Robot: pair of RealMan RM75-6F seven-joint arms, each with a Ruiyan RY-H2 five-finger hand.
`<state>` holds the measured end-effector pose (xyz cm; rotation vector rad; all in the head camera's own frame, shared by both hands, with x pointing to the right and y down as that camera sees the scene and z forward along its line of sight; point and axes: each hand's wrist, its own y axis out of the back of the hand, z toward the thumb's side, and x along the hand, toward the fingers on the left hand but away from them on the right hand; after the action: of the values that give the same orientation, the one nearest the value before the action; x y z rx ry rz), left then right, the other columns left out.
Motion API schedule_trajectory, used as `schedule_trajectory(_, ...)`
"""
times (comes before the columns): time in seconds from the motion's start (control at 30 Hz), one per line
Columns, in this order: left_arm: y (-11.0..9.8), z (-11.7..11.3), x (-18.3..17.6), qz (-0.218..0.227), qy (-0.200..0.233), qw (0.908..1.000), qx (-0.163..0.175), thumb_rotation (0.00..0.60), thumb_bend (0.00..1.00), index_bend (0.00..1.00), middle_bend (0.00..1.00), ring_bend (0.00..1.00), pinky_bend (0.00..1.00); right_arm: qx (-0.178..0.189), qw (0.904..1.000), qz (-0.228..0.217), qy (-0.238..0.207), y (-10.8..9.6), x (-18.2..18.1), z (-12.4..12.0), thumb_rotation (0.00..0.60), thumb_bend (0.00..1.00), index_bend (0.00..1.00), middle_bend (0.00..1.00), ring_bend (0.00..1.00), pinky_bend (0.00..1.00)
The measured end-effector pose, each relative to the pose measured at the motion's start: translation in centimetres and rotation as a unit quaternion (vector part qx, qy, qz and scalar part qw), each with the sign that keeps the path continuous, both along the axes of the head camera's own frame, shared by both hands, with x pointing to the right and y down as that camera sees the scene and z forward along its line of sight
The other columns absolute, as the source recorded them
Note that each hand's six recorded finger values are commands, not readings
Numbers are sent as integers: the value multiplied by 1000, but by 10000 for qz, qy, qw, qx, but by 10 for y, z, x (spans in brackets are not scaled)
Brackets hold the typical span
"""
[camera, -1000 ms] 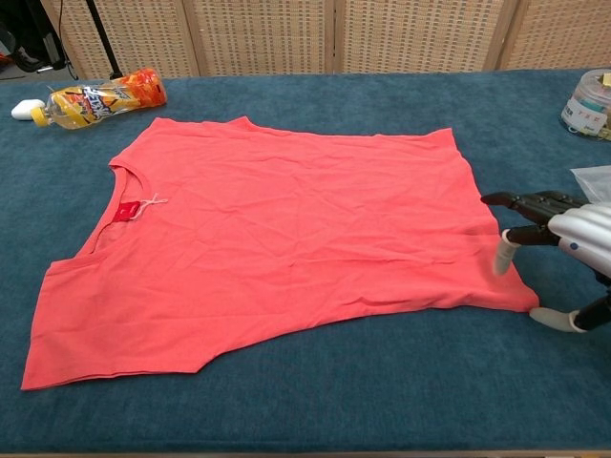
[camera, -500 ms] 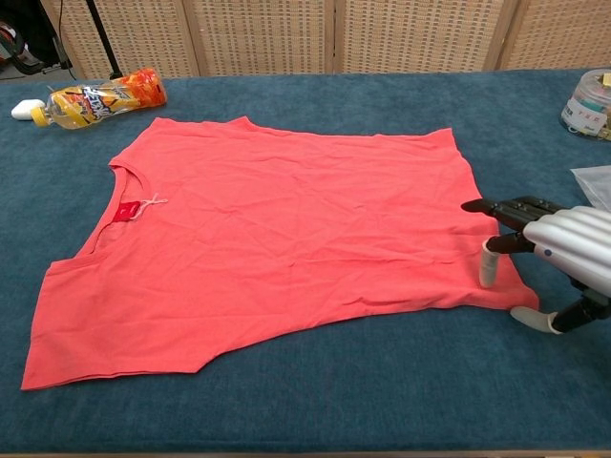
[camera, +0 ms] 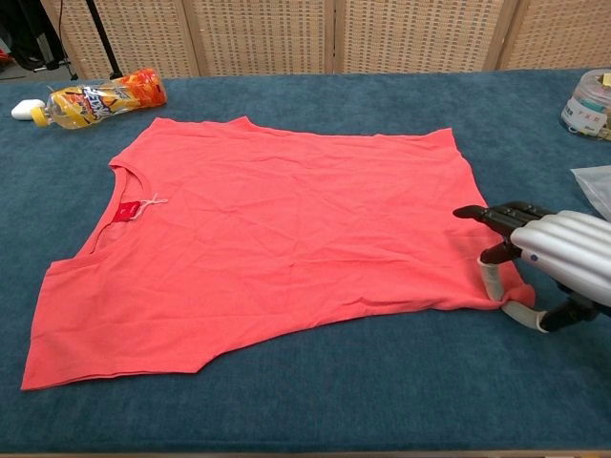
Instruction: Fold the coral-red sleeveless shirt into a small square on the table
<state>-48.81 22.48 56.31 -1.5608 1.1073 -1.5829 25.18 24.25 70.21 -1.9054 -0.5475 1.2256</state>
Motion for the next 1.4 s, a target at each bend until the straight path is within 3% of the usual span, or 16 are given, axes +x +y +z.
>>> schedule_trajectory(0.3, 5, 9, 18, 550, 134, 9984, -7, 600, 1, 6, 0, 0, 0, 98, 9999, 24, -90, -3, -2, 0, 600, 569, 596, 0, 0, 0)
schedule_trajectory(0.4, 10, 16, 30, 1001, 256, 9946, -26, 600, 23, 102, 0, 0, 0, 112, 9999, 25, -119, -4, -3, -1, 600, 569, 596, 0, 0, 0)
schedule_trajectory(0.57, 25, 37, 52, 1920, 484, 9801, -146, 600, 77, 259, 0, 0, 0, 122, 9998, 21, -148, -4, -3, -2, 600, 600, 596, 0, 0, 0)
schedule_trajectory(0.7, 37, 60, 66, 2388, 665, 9684, -269, 600, 94, 284, 0, 0, 0, 132, 9998, 3, -141, -3, -4, -2, 600, 618, 596, 0, 0, 0)
schedule_trajectory(0.97, 63, 102, 101, 2753, 1238, 9513, -626, 600, 101, 284, 0, 0, 0, 137, 9998, -18, -123, -3, -5, 0, 600, 640, 596, 0, 0, 0)
schedule_trajectory(1.4, 60, 110, 132, 2969, 1420, 9423, -617, 600, 191, 285, 0, 0, 0, 157, 9998, 9, -133, -4, -4, -3, 600, 669, 596, 0, 0, 0)
